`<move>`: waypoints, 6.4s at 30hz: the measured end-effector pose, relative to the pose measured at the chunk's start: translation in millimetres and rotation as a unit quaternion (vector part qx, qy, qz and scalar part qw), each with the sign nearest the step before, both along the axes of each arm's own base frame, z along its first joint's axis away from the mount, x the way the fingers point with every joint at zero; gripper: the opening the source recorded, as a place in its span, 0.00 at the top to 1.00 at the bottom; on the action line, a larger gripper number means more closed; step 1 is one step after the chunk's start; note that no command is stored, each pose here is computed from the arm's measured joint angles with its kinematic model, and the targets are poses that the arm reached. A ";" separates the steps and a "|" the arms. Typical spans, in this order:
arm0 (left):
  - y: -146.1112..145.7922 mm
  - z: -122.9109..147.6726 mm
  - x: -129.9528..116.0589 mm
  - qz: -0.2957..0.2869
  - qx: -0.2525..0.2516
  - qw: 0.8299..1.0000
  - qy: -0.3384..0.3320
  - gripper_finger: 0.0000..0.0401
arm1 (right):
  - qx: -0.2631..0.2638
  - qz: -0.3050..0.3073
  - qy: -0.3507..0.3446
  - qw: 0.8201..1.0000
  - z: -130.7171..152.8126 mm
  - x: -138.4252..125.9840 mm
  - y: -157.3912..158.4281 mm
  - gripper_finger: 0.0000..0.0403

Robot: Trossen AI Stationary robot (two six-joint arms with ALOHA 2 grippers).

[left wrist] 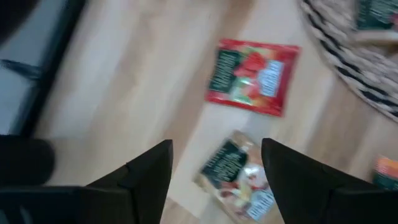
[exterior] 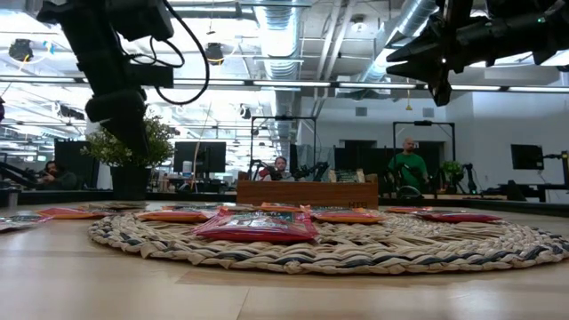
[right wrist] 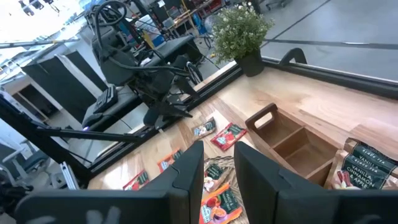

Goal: Pick & Place Tea
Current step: Put the brown tea bag into the right section of the wooden organizer

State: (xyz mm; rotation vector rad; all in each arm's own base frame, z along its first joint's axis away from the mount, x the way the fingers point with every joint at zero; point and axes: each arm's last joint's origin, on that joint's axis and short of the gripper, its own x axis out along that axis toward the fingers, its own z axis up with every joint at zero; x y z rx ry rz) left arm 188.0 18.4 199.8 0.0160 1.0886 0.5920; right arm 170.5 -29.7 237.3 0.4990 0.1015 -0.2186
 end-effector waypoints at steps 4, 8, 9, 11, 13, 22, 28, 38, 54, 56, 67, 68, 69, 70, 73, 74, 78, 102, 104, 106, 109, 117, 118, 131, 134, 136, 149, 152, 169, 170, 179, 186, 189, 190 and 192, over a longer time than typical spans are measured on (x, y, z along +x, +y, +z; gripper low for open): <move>7.4 -1.3 -0.3 -0.014 -0.050 0.999 0.004 0.41 | 0.004 0.000 -0.003 1.000 0.5 0.1 0.0 0.80; 21.6 -1.8 -1.9 -0.012 -0.086 0.996 0.003 0.41 | 0.007 0.000 -0.006 1.000 1.1 0.2 0.0 0.80; 24.8 -1.9 -2.3 -0.019 -0.096 0.995 0.003 0.41 | 0.008 0.000 -0.006 1.000 1.1 0.2 0.0 0.80; 31.1 -2.8 -2.3 -0.043 -0.104 0.994 0.009 0.41 | 0.008 -0.001 -0.006 1.000 1.1 0.2 0.0 0.80; 37.7 -5.8 -2.5 -0.067 -0.099 0.992 0.029 0.41 | 0.012 -0.001 -0.007 1.000 1.1 0.2 0.0 0.80; 60.2 -34.0 0.4 -0.100 -0.143 0.975 0.141 0.41 | 0.020 -0.003 -0.008 1.000 1.1 0.1 0.0 0.80; 71.2 -47.4 1.6 -0.088 -0.164 0.969 0.162 0.41 | 0.022 -0.004 -0.009 1.000 1.1 0.1 -0.1 0.80; 77.3 -37.0 11.9 -0.128 -0.144 0.971 0.140 0.41 | 0.028 -0.009 -0.010 1.000 1.0 0.1 -0.3 0.80; 82.0 -70.6 23.7 -0.159 -0.177 0.951 0.195 0.54 | 0.028 -0.009 -0.010 1.000 1.1 0.1 -0.3 0.80; 82.2 -71.6 23.8 -0.160 -0.178 0.951 0.197 0.57 | 0.028 -0.008 -0.010 1.000 1.1 0.1 -0.3 0.80; 81.3 -70.7 21.4 -0.135 -0.184 0.954 0.195 0.98 | 0.028 -0.008 -0.009 1.000 1.0 0.2 -0.2 0.80; 81.3 -70.6 21.0 -0.131 -0.184 0.954 0.196 0.98 | 0.028 -0.008 -0.009 1.000 1.0 0.2 -0.2 0.80; 81.3 -70.2 20.8 -0.125 -0.184 0.954 0.199 0.99 | 0.028 -0.008 -0.009 1.000 1.0 0.2 -0.2 0.80; 81.4 -69.0 20.8 -0.120 -0.183 0.954 0.204 0.99 | 0.028 -0.008 -0.009 1.000 1.0 0.2 -0.2 0.80; 82.9 -59.9 22.3 -0.112 -0.180 0.953 0.218 1.00 | 0.028 -0.008 -0.010 1.000 1.0 0.2 -0.2 0.80; 82.8 -54.9 21.9 -0.107 -0.182 0.951 0.224 1.00 | 0.032 -0.008 -0.010 0.999 1.0 0.2 -0.2 0.80; 85.5 -20.9 27.3 -0.084 -0.163 0.964 0.195 1.00 | 0.075 -0.015 -0.018 0.997 1.0 0.2 -0.2 0.80; -1.2 137.8 109.8 -0.173 0.163 0.969 -0.070 1.00 | 0.020 0.087 -0.004 0.996 22.2 75.8 -1.4 0.77; -5.9 136.8 119.3 -0.181 0.170 0.967 -0.066 1.00 | 0.009 0.096 -0.006 0.995 29.0 87.2 -5.7 0.74; -10.3 134.3 127.3 -0.184 0.177 0.965 -0.058 1.00 | 0.002 0.108 -0.003 0.994 33.3 96.7 -10.2 0.70; -13.6 128.5 137.1 -0.193 0.187 0.962 -0.041 1.00 | 0.006 0.118 0.002 0.993 39.1 110.1 -18.0 0.63; -16.2 124.0 146.1 -0.191 0.198 0.960 -0.041 1.00 | -0.022 0.123 0.040 0.991 40.9 136.2 -30.5 0.53; -16.3 124.0 146.2 -0.189 0.202 0.960 -0.040 1.00 | -0.024 0.124 0.044 0.991 40.2 138.9 -31.4 0.52; -16.7 126.6 148.4 -0.187 0.208 0.958 -0.055 1.00 | -0.035 0.126 0.053 0.990 41.9 168.2 -37.9 0.58; -16.7 126.6 148.4 -0.188 0.209 0.958 -0.054 1.00 | -0.037 0.125 0.049 0.990 44.0 168.5 -38.0 0.60; -16.7 126.6 148.4 -0.188 0.209 0.958 -0.054 1.00 | -0.036 0.123 0.051 0.990 44.6 167.4 -39.1 0.62; -16.9 126.7 148.3 -0.197 0.215 0.955 -0.047 1.00 | -0.029 0.120 0.071 0.990 41.9 165.0 -40.3 0.87; -16.7 126.6 148.2 -0.197 0.215 0.955 -0.046 1.00 | -0.029 0.120 0.072 0.990 41.7 164.9 -40.3 0.94; -16.8 127.9 147.3 -0.167 0.252 0.953 -0.034 1.00 | -0.025 0.084 0.111 0.990 37.1 160.8 -41.5 1.00; -16.7 128.1 146.8 -0.165 0.259 0.951 -0.028 1.00 | -0.025 0.079 0.114 0.990 36.6 160.5 -41.8 1.00; -18.7 128.1 147.0 -0.175 0.255 0.951 -0.029 1.00 | -0.029 0.067 0.111 0.991 38.3 158.4 -45.6 1.00; -18.7 128.1 147.0 -0.175 0.253 0.951 -0.030 1.00 | -0.024 0.094 0.110 0.989 38.7 157.1 -46.3 1.00; -18.4 128.0 146.6 -0.172 0.257 0.951 -0.026 1.00 | -0.006 0.133 0.115 0.984 38.1 153.5 -49.6 1.00; -18.4 127.9 146.4 -0.172 0.258 0.950 -0.025 1.00 | 0.003 0.147 0.119 0.982 36.8 152.1 -51.3 1.00; -18.3 127.7 146.3 -0.172 0.258 0.950 -0.024 1.00 | 0.023 0.169 0.123 0.978 36.3 148.5 -55.1 0.98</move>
